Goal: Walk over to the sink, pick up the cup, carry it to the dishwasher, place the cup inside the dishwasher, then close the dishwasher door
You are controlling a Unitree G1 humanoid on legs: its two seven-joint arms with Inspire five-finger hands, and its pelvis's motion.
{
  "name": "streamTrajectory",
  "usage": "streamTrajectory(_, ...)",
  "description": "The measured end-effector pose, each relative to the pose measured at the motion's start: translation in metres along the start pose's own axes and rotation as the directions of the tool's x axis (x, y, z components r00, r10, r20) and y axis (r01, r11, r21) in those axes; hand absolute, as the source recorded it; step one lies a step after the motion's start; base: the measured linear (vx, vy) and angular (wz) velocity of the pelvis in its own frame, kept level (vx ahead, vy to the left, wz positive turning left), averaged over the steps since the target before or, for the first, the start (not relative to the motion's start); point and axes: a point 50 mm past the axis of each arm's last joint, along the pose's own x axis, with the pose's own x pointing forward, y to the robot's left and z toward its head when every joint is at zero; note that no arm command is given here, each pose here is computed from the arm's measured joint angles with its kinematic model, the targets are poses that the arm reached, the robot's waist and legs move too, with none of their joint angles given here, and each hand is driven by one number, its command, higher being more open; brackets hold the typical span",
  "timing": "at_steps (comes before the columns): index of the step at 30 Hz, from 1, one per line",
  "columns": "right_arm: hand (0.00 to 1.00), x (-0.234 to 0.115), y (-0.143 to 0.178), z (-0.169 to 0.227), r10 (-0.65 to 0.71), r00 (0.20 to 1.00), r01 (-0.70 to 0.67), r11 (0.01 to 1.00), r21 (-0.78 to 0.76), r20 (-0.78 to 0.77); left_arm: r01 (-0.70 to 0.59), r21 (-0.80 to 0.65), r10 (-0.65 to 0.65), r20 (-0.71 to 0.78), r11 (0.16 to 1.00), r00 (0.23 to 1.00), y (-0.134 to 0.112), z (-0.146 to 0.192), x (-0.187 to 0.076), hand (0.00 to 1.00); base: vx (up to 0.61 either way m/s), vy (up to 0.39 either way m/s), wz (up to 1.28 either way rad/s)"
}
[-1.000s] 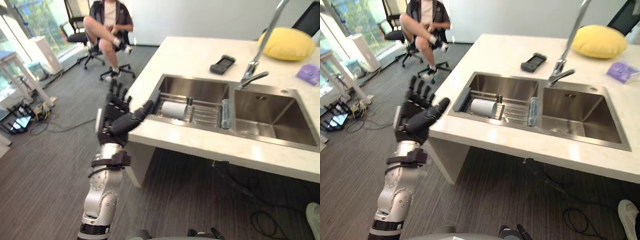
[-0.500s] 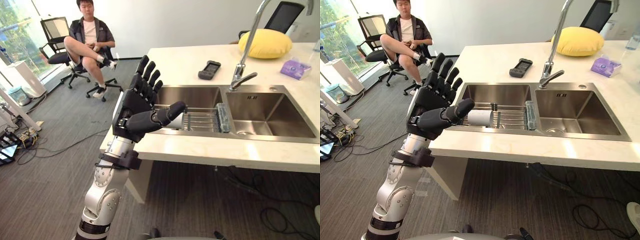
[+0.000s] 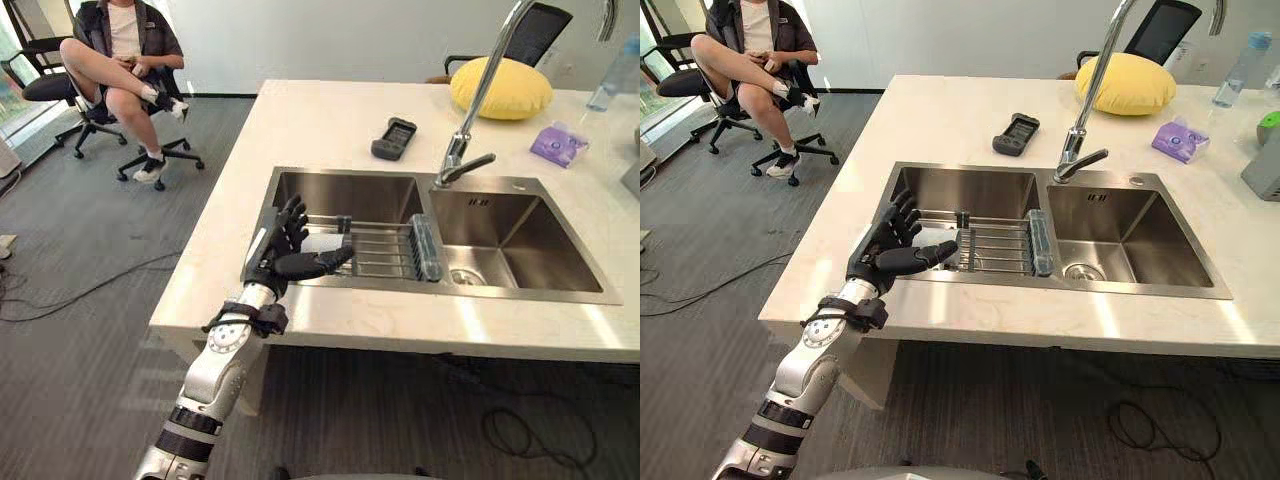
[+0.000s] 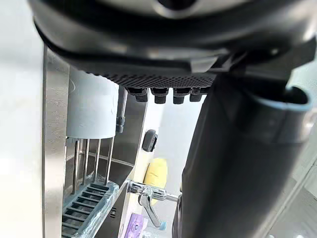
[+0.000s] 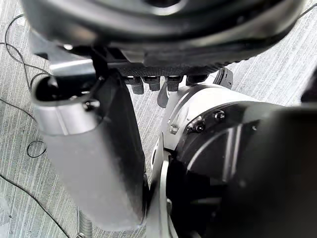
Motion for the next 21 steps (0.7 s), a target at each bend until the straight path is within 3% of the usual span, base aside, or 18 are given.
streamTrajectory(11,1.00,0.000,0.001,0.002,0.002,1.000,-0.002,1.000,-0.001,0.008,-0.003,-0.097,0.004,0.010,0.995,1.000,-0.009,-0.005,-0.002,1.00,-0.01,0.004,-0.06)
streamTrajectory(15,1.00,0.000,0.007,0.010,0.012,0.996,-0.016,0.999,0.042,0.083,0.056,-0.174,-0.024,0.176,0.983,0.984,-0.027,0.021,-0.002,1.00,-0.03,0.062,0.06)
streamTrajectory(21,1.00,0.005,0.023,0.003,0.046,0.995,-0.055,0.994,0.098,0.084,0.041,-0.164,0.032,0.416,0.986,0.909,-0.015,0.054,-0.009,1.00,0.01,0.046,0.20)
